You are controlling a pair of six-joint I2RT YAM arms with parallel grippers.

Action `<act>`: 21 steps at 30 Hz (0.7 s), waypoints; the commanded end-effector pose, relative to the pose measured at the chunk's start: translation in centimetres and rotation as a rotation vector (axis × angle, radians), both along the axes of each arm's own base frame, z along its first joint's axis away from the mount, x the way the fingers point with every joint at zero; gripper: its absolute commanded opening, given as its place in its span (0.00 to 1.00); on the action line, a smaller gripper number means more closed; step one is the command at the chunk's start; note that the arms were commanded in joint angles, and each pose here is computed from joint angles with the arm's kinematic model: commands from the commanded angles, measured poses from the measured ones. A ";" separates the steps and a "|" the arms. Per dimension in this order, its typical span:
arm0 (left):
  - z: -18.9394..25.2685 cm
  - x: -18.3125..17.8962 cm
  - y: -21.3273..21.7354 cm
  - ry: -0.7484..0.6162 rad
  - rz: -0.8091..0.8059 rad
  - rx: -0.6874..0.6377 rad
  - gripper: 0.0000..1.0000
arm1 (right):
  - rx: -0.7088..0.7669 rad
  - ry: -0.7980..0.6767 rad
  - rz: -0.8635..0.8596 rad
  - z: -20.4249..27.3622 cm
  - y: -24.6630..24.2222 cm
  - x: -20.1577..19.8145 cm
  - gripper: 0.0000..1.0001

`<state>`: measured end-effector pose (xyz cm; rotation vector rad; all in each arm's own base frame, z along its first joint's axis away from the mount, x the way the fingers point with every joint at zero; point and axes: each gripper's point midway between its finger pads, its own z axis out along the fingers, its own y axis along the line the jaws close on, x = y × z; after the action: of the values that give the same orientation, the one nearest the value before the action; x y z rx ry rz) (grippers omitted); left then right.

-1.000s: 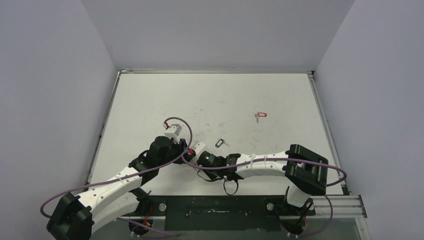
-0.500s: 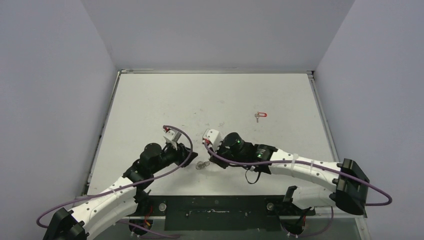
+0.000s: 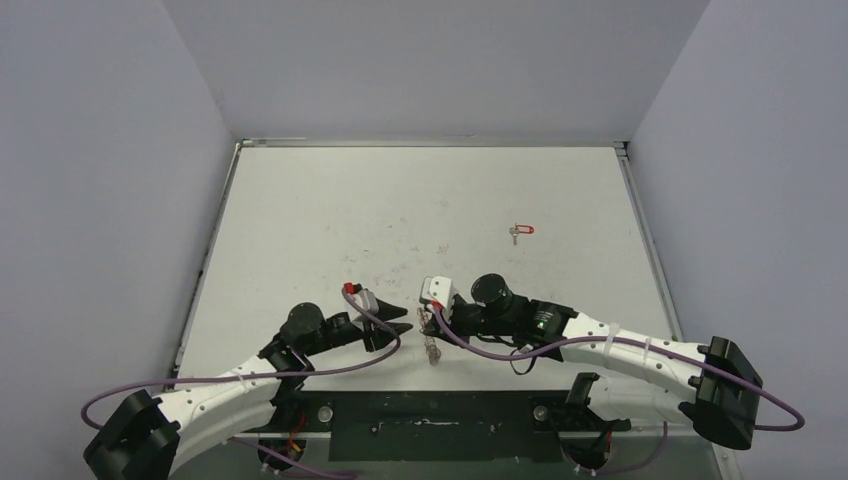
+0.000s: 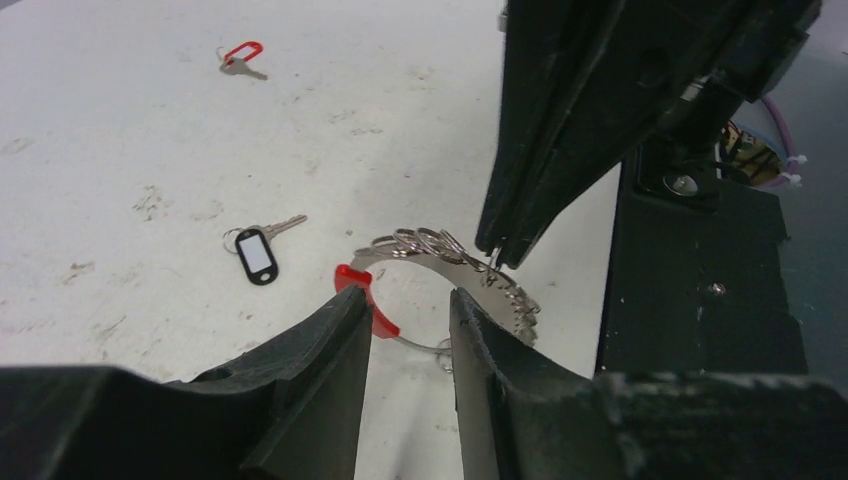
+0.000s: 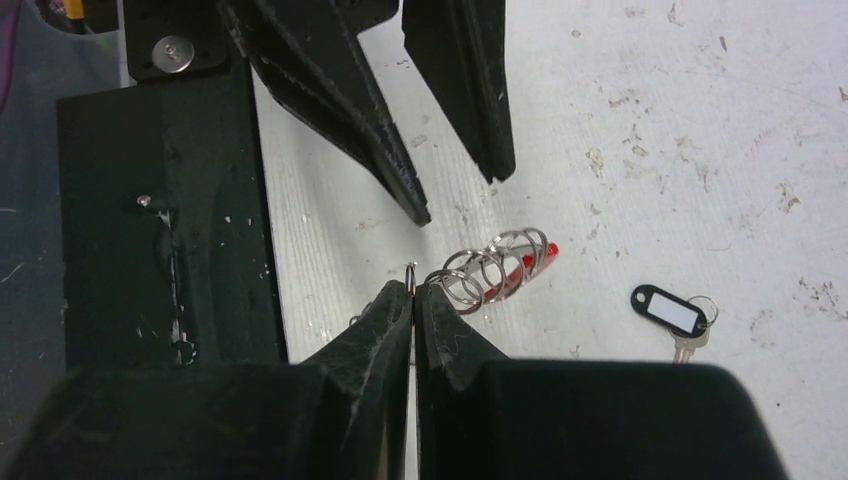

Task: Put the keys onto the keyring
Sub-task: Pick up the keyring from the center of the board.

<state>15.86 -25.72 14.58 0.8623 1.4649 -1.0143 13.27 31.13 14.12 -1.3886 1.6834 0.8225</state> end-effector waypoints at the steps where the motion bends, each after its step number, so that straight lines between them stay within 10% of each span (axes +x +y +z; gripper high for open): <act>1: 2.8 -1.5 -1.4 -0.251 -0.108 -0.053 0.30 | 0.155 -0.064 0.056 3.3 2.0 0.2 0.00; 21: 2.4 -2.9 -2.1 -0.335 -0.165 -0.016 0.09 | 0.212 -0.075 0.095 4.1 2.6 -0.1 0.00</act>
<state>12.81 -27.25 15.35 1.0972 1.1862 -0.9544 12.97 32.73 15.80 -1.3710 1.5486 0.9190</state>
